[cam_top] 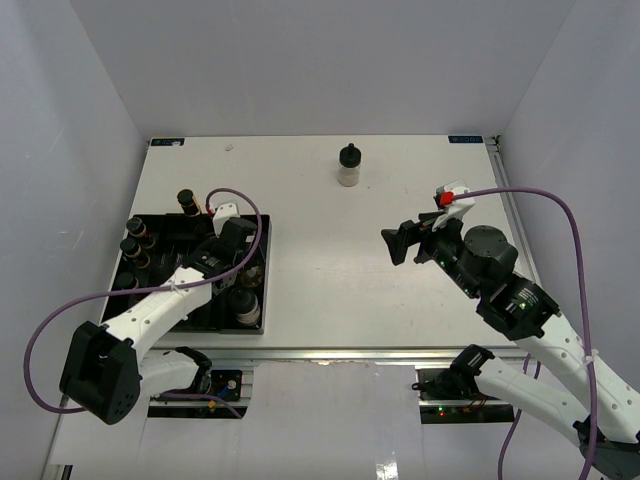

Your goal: Organize the condiment bottles

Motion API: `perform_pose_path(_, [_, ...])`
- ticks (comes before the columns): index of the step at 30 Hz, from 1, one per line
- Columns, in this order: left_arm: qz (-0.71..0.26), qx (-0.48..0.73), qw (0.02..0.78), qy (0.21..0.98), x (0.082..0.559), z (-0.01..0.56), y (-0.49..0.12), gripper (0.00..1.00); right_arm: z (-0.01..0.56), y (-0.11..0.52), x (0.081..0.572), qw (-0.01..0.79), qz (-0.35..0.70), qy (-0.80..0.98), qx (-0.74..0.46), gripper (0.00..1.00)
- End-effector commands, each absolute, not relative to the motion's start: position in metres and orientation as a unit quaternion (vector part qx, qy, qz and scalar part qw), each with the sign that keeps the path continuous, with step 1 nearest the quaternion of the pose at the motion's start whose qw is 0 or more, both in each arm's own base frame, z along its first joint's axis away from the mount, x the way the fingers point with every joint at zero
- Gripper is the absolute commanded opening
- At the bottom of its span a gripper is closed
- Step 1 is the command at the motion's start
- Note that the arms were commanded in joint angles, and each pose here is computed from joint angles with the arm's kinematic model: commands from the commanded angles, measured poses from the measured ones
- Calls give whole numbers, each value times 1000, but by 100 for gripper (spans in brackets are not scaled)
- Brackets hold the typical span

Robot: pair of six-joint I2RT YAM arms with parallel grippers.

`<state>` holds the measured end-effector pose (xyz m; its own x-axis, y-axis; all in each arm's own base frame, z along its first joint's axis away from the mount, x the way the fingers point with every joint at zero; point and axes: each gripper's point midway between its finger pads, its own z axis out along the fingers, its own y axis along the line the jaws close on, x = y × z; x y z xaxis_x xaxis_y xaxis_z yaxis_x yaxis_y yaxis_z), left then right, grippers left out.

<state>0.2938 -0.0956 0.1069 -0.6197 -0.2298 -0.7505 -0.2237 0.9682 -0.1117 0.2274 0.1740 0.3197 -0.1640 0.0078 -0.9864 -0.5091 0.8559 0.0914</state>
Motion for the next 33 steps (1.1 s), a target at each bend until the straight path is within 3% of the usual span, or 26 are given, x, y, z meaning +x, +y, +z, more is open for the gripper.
perform_pose_path(1, [3, -136, 423, 896, 294, 109, -98, 35, 336, 177, 229, 643, 217, 715, -170, 96])
perform_pose_path(4, [10, -137, 423, 896, 291, 111, -99, 52, 337, 178, 229, 642, 218, 715, -171, 96])
perform_pose_path(16, [22, -147, 420, 895, 292, 137, -103, 86, 338, 181, 233, 639, 216, 718, -174, 96])
perform_pose_path(25, [13, -159, 427, 890, 294, 163, -107, 98, 337, 183, 234, 636, 216, 720, -174, 96])
perform_pose_path(33, [-88, -3, 480, 873, 351, 240, -181, 98, 337, 178, 234, 640, 210, 720, -166, 96])
